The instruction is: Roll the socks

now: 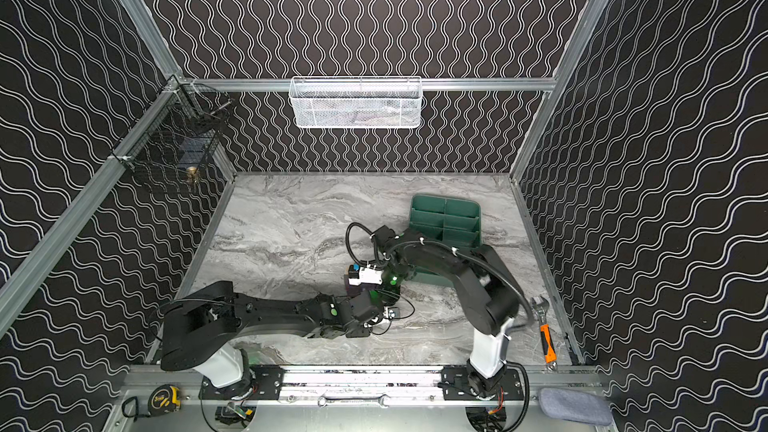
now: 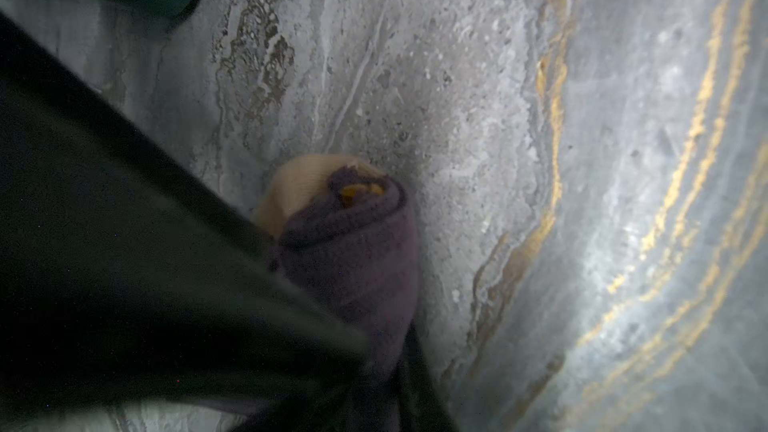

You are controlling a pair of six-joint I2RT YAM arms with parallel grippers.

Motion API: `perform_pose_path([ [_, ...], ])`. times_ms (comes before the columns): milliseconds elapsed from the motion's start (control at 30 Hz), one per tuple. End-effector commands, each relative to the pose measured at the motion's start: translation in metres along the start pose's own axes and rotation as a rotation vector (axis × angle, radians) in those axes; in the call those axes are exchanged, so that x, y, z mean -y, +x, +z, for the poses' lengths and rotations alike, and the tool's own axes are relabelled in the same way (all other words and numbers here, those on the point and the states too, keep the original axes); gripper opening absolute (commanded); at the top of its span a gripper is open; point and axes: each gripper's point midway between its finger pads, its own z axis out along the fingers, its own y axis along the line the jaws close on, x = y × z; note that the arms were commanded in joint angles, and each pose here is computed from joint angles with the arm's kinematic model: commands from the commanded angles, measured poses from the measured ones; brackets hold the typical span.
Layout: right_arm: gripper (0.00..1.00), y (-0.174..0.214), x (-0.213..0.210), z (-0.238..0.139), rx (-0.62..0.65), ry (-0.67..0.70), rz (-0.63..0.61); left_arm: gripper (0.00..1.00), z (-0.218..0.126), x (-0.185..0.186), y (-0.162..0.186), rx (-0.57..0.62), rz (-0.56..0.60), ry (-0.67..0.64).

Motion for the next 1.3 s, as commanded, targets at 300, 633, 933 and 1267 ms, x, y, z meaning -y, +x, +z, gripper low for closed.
perform_pose_path([
  [300, 0.53, 0.046, 0.089, -0.178, 0.367, 0.988, 0.339, 0.00, -0.034, 0.014, 0.009, 0.027, 0.218, 0.304],
  [633, 1.00, 0.030, 0.038, -0.305, 0.971, 1.212, 0.515, 0.00, -0.011, 0.015, 0.026, -0.081, 0.050, 0.538],
  [933, 1.00, 0.013, 0.003, -0.328, 0.957, 1.247, 0.278, 0.00, -0.005, 0.015, 0.028, -0.120, -0.170, 0.531],
  [1267, 0.92, 0.006, -0.055, -0.202, 0.507, 1.029, -0.395, 0.00, 0.014, 0.007, 0.047, -0.130, -0.323, 0.608],
])
